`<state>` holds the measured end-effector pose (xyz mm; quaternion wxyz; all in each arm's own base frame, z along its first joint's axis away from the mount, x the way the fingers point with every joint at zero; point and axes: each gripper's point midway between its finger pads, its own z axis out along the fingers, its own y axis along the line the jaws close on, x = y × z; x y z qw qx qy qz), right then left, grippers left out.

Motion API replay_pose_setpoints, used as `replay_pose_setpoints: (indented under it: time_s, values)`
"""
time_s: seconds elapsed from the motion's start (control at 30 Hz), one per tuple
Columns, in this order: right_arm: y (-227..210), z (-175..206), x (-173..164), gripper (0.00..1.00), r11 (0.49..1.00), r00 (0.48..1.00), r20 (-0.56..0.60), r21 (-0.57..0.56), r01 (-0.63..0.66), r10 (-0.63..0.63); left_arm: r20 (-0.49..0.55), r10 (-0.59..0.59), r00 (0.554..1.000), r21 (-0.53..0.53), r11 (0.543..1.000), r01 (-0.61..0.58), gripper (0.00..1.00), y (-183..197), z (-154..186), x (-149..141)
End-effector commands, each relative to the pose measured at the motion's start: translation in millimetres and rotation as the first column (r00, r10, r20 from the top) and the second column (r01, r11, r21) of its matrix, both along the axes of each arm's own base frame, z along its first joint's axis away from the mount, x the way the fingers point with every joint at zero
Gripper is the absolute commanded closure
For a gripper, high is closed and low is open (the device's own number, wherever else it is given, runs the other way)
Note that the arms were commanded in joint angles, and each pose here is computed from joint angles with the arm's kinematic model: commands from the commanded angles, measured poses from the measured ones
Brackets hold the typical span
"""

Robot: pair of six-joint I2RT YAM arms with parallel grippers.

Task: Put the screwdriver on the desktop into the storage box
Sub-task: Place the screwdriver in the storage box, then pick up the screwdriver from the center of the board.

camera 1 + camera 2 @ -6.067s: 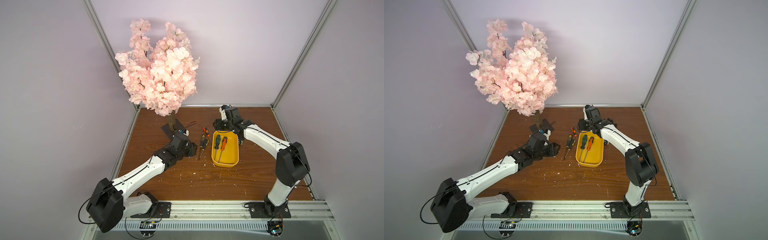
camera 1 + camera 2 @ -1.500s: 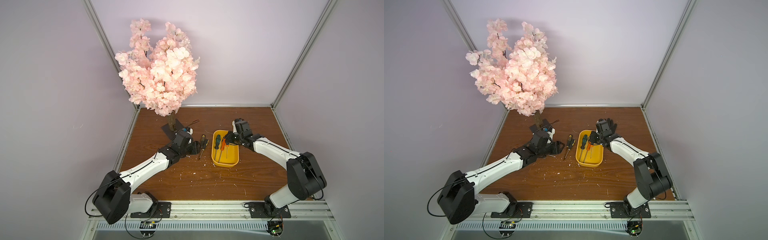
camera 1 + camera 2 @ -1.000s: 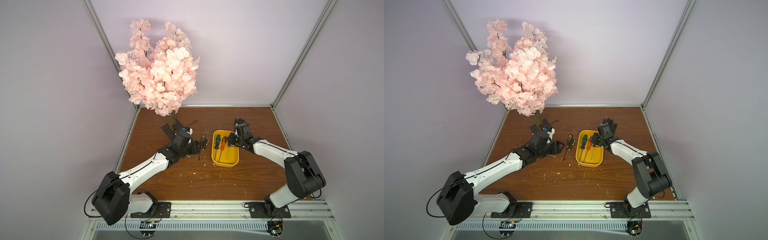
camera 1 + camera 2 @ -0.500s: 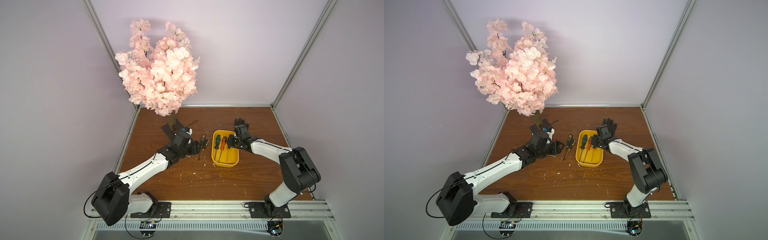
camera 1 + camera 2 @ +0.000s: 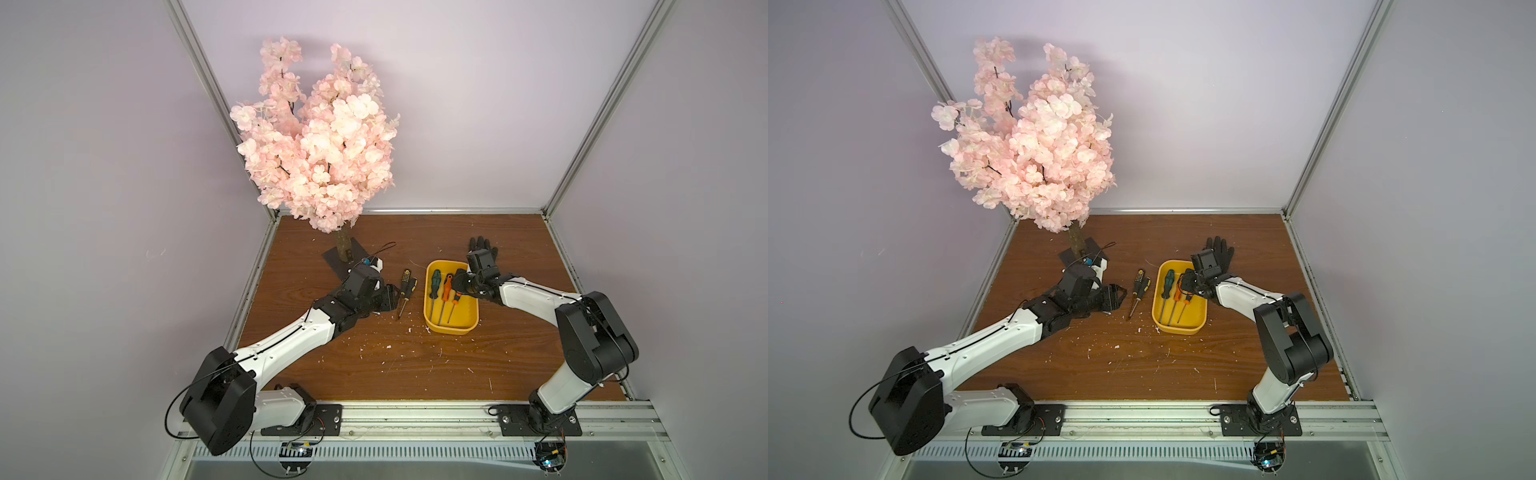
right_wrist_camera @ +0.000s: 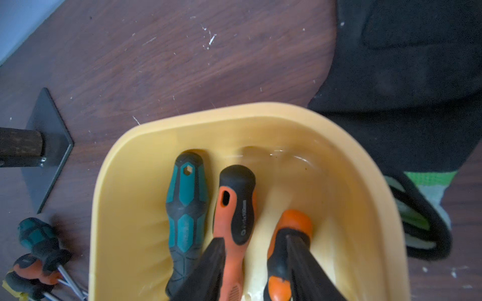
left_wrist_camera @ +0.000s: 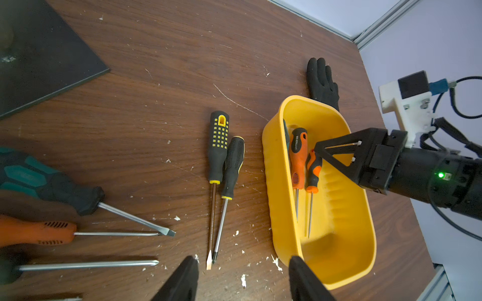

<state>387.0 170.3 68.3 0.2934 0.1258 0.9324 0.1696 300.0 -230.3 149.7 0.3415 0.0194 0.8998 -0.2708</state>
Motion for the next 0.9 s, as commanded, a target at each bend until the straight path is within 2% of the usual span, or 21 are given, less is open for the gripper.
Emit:
replay_pose_setpoints:
  time_s: [0.0, 0.37, 0.53, 0.87]
  values:
    - [6, 38, 12, 0.55, 0.999, 0.996, 0.088, 0.037, -0.017, 0.014, 0.003, 0.001, 1.0, 0.012, 1.0, -0.001, 0.41, 1, 0, -4]
    - [19, 76, 3, 0.55, 0.991, 0.982, 0.155, 0.055, -0.122, 0.112, 0.002, -0.005, 1.0, 0.028, 1.0, 0.005, 0.41, -1, 0, 1]
    - [22, 85, -9, 0.56, 0.984, 0.972, 0.165, 0.044, -0.174, 0.165, -0.009, -0.008, 1.0, 0.035, 0.999, 0.009, 0.41, -5, -4, 4]
    - [8, 91, -34, 0.57, 0.981, 0.965, 0.176, 0.001, -0.196, 0.193, -0.054, 0.011, 0.998, 0.076, 0.997, -0.007, 0.42, -9, -14, 15]
